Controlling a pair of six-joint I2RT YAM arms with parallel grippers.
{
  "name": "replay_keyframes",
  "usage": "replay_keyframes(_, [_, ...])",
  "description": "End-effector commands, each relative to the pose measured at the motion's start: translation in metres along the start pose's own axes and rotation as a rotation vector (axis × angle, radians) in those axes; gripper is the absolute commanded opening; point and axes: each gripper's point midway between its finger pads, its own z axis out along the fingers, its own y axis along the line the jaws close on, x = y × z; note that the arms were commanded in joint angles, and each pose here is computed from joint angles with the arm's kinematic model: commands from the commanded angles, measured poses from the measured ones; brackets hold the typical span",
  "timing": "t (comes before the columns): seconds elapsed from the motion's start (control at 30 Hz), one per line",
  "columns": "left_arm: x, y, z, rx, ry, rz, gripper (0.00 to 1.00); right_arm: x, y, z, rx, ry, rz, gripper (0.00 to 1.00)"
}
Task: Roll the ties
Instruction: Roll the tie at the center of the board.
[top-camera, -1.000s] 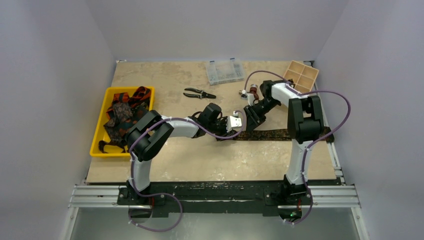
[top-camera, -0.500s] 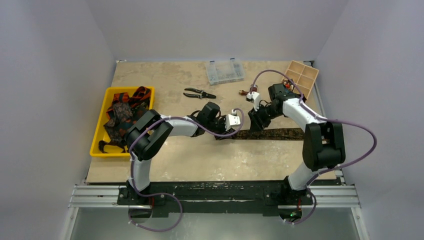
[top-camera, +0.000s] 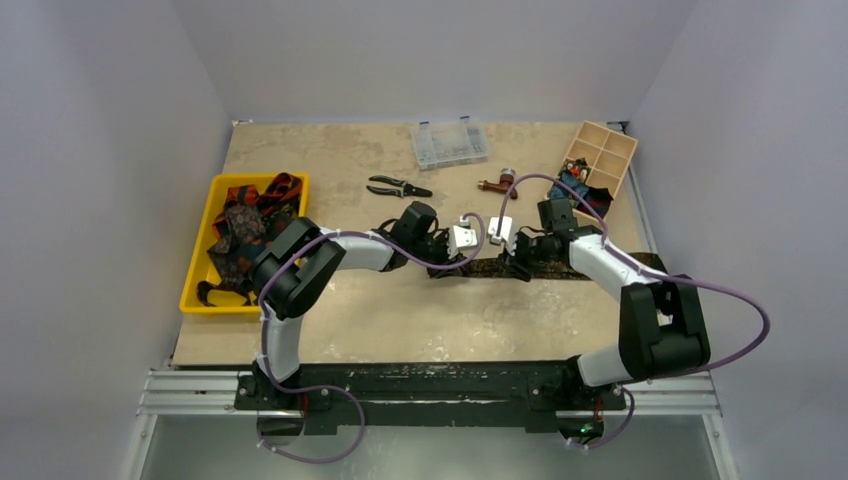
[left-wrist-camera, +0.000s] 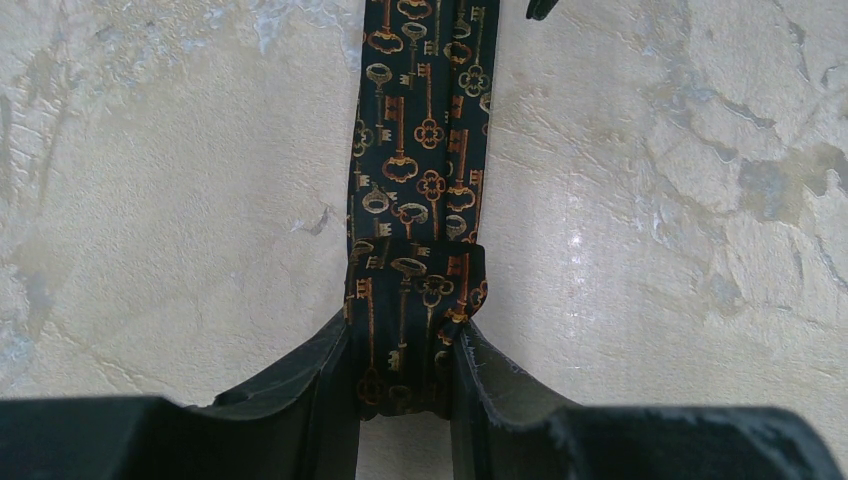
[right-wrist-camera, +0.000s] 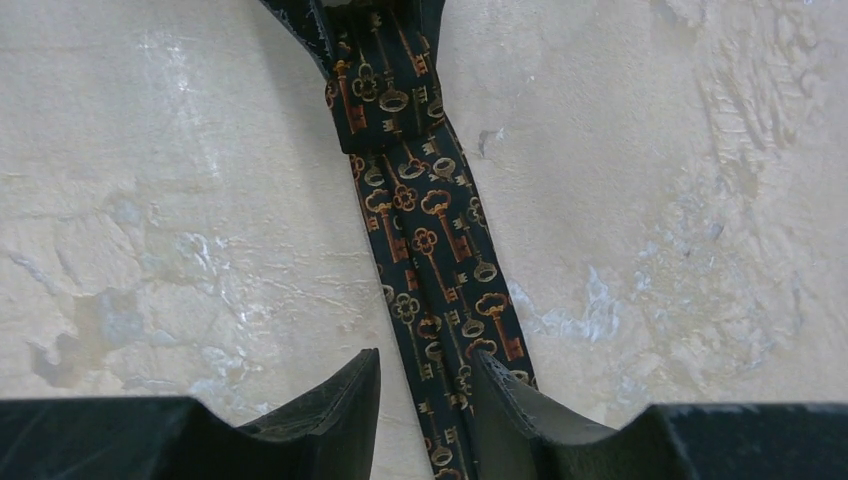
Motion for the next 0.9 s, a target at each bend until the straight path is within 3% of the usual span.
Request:
replay_keyframes(0.0, [0.088,-0.026,-0.006,0.044,0.257,-0.174,0.11,-0.011,-0.023,0.002,0.1,-0.021,-0.176,0.38])
replay_keyframes(0.87, [0.094,-0.018,-0.015,0.018,0.277,-0.23,0.11,0.004,-0.034,0.022,0.032,0.079,-0.225,0.38])
